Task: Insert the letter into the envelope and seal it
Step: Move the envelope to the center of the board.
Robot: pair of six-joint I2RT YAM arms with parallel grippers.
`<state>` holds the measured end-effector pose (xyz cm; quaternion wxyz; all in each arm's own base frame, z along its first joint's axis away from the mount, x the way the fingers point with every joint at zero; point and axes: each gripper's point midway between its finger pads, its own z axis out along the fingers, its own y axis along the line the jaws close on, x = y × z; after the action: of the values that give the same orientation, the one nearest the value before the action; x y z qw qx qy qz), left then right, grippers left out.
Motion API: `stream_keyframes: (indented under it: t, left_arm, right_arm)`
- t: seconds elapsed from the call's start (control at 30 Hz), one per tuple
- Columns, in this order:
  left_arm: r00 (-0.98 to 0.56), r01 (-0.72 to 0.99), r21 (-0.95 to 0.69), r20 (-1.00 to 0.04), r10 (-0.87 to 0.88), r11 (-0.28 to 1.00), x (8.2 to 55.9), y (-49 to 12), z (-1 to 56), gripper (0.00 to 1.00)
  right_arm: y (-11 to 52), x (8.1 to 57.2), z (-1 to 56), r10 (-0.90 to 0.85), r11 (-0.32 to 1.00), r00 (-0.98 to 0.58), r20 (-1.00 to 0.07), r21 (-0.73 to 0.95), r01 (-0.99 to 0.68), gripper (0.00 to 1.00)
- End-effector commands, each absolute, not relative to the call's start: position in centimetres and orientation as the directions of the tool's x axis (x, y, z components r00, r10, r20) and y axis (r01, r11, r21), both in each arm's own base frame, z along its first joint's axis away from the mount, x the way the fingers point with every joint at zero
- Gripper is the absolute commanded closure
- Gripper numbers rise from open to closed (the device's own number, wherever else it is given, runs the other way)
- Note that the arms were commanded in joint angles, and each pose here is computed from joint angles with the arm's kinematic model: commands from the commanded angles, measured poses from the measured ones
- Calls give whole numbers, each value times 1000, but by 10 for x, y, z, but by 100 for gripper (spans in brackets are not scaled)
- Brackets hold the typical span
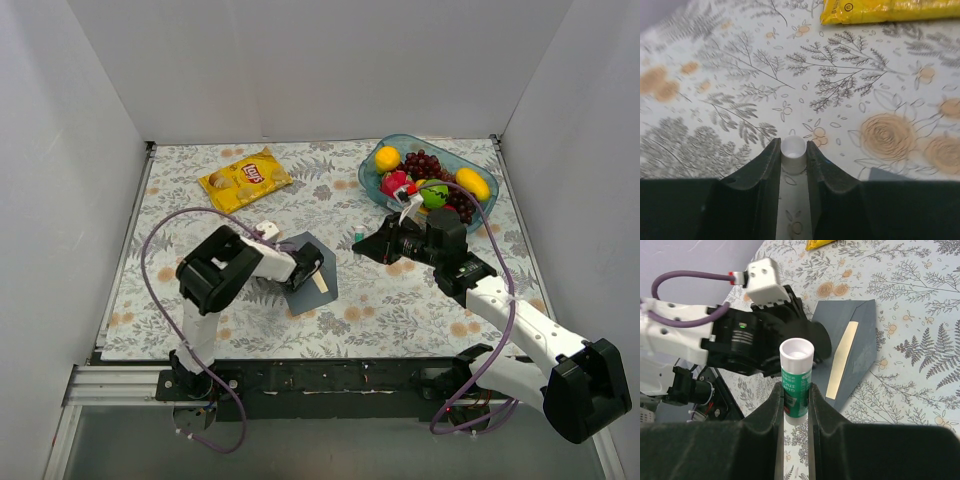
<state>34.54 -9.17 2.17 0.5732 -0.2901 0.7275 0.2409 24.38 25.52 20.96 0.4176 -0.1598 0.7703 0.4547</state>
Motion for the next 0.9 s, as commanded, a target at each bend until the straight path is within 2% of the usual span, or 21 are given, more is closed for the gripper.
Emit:
stream_keyframes:
  t: [0.0, 0.07, 0.43, 0.87]
  left_arm:
    - [-33, -832, -64, -986, -163, 552, 285, -48, 4, 100]
    - [-41, -819, -30, -993, -111, 573, 283, -48, 8, 99]
    - [84, -766, -197, -974, -208, 612, 269, -47, 33, 100]
    - [186, -684, -367, -924, -335, 631, 299, -86, 114, 100]
  right_arm:
    - [257, 241, 219, 136, 505, -567, -813, 549, -666, 99]
    - [258, 241, 218, 134, 502, -568, -812, 550, -668, 99]
    - [262, 241, 215, 129, 487, -586, -800, 566, -665, 99]
    - [262, 241, 215, 130, 491, -590, -797, 569, -660, 99]
